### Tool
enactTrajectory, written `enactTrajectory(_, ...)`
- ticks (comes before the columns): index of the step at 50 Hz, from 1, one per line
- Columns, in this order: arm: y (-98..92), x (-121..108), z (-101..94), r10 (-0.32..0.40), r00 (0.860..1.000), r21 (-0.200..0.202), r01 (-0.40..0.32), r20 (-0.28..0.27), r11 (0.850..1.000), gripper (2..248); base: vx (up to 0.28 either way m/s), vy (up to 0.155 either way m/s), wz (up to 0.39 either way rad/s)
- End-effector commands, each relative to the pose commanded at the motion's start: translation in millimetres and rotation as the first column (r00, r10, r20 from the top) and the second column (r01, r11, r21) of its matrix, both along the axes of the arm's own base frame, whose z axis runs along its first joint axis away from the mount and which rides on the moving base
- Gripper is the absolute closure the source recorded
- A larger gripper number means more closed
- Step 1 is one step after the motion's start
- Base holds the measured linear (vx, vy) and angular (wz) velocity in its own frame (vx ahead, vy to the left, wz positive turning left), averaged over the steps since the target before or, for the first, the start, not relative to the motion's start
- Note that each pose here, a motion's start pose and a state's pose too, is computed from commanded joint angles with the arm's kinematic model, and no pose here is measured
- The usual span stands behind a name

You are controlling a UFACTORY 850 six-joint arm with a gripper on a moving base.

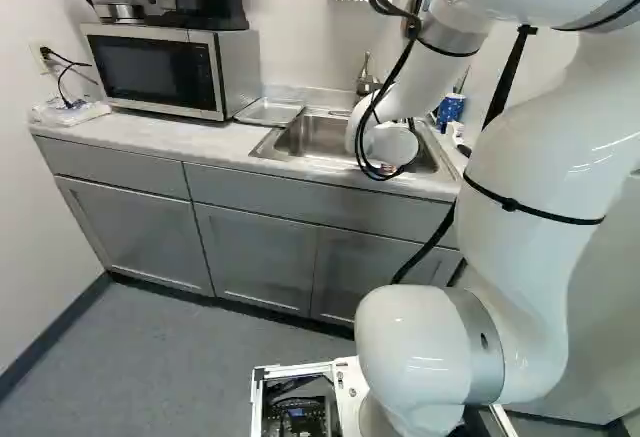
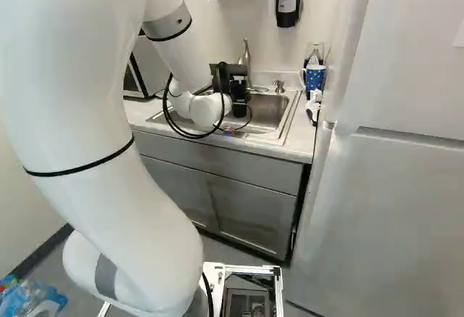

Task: Rinse the cup and place it in the tray

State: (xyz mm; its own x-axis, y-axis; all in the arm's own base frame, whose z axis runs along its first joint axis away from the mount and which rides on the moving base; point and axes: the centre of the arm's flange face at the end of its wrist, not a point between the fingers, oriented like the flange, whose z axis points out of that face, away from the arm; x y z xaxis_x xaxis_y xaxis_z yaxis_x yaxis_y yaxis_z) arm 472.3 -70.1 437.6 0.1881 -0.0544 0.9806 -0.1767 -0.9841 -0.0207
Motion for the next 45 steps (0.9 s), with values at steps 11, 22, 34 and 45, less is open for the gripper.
enactTrajectory(11,0.0,0.0,0.0,0.000,1.000,0.000,0.000,0.000,1.000,127,0.000,0.000,0.000)
enactTrajectory(22,0.0,0.0,0.0,0.000,1.000,0.000,0.000,0.000,1.000,127,0.000,0.000,0.000)
enactTrajectory(34,6.7,-0.5,0.1,0.014,1.000,0.000,-0.014,0.000,1.000,127,0.000,0.000,0.000)
enactTrajectory(45,21.6,-1.2,0.1,0.045,0.999,0.000,-0.045,-0.001,0.999,127,0.000,0.000,0.000)
